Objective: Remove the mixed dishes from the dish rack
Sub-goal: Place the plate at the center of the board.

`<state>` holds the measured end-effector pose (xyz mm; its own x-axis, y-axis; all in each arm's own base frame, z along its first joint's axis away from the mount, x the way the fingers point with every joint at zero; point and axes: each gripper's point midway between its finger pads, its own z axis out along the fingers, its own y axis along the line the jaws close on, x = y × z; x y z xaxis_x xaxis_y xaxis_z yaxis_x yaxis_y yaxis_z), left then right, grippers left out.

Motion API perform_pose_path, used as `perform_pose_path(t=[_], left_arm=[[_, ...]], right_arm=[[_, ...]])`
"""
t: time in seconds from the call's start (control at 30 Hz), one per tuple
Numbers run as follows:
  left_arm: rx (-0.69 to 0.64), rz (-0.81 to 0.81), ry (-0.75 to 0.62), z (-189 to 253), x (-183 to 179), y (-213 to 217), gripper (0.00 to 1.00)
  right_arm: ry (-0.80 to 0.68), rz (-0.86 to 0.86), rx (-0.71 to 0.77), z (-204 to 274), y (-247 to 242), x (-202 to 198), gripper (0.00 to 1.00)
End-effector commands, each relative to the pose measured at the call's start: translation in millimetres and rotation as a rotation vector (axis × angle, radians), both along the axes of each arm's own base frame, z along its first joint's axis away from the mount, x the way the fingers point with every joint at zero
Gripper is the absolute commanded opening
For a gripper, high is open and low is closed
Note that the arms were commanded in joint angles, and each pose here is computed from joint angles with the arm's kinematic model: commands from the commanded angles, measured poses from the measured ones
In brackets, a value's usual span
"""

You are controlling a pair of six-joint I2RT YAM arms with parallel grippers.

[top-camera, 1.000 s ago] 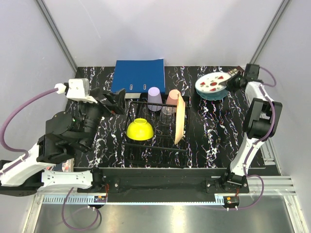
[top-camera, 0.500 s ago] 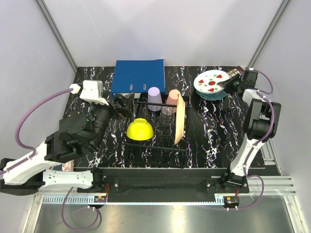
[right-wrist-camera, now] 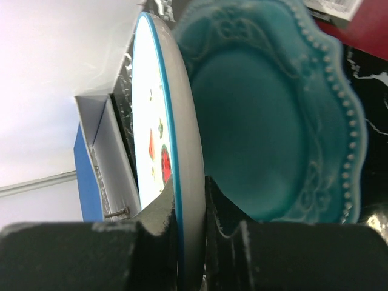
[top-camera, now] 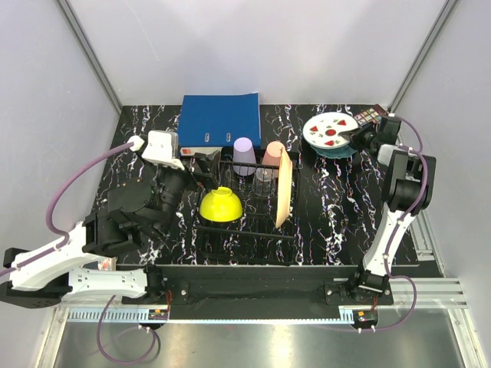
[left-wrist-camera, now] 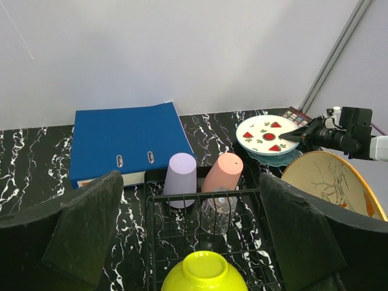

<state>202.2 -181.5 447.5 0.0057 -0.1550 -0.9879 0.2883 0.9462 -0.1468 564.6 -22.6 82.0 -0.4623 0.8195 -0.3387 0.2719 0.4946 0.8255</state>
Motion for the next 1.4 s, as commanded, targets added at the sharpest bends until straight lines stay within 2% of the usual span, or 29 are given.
perform_pose_path(t=[0.0, 0.23, 0.47, 0.63, 0.77, 0.8, 0.87, 0.9, 1.0, 1.23, 1.37], left_arm=[[-0.048, -0.015, -0.044, 15, 0, -3, 0.99], [-0.037, -0.003, -0.043, 14, 2, -7, 0.99], [-0.006, 0.001, -0.048, 12, 3, -9, 0.99], [0.004, -0.003, -0.047, 8, 4, -10, 0.99], [0.015, -0.004, -0.046, 7, 3, -10, 0.99], [0.018, -0.001, -0.045, 7, 4, -10, 0.99], [0.021, 0.000, -0.044, 7, 4, -9, 0.99], [0.021, 0.002, -0.044, 6, 4, -9, 0.99], [0.024, 0.000, -0.043, 5, 4, -10, 0.99], [0.033, -0.003, -0.041, 4, 4, -11, 0.99], [0.036, -0.003, -0.039, 4, 4, -10, 0.99]], right_arm=[[-0.218, 0.046, 0.017, 65, 5, 30, 0.00], [-0.182, 0.034, 0.021, 46, 2, 32, 0.00], [-0.032, -0.020, -0.017, 10, -12, 22, 0.00], [-0.005, -0.031, -0.022, 7, -15, 21, 0.00], [0.048, -0.047, -0.027, -2, -18, 17, 0.14], [0.055, -0.050, -0.025, -4, -19, 16, 0.23], [0.072, -0.057, -0.019, -6, -19, 14, 0.33], [0.079, -0.060, -0.018, -7, -19, 13, 0.42], [0.103, -0.068, -0.025, -8, -21, 10, 0.55], [0.191, -0.091, -0.040, -10, -27, 0, 0.76], [0.217, -0.099, -0.076, -2, -32, -3, 0.80]])
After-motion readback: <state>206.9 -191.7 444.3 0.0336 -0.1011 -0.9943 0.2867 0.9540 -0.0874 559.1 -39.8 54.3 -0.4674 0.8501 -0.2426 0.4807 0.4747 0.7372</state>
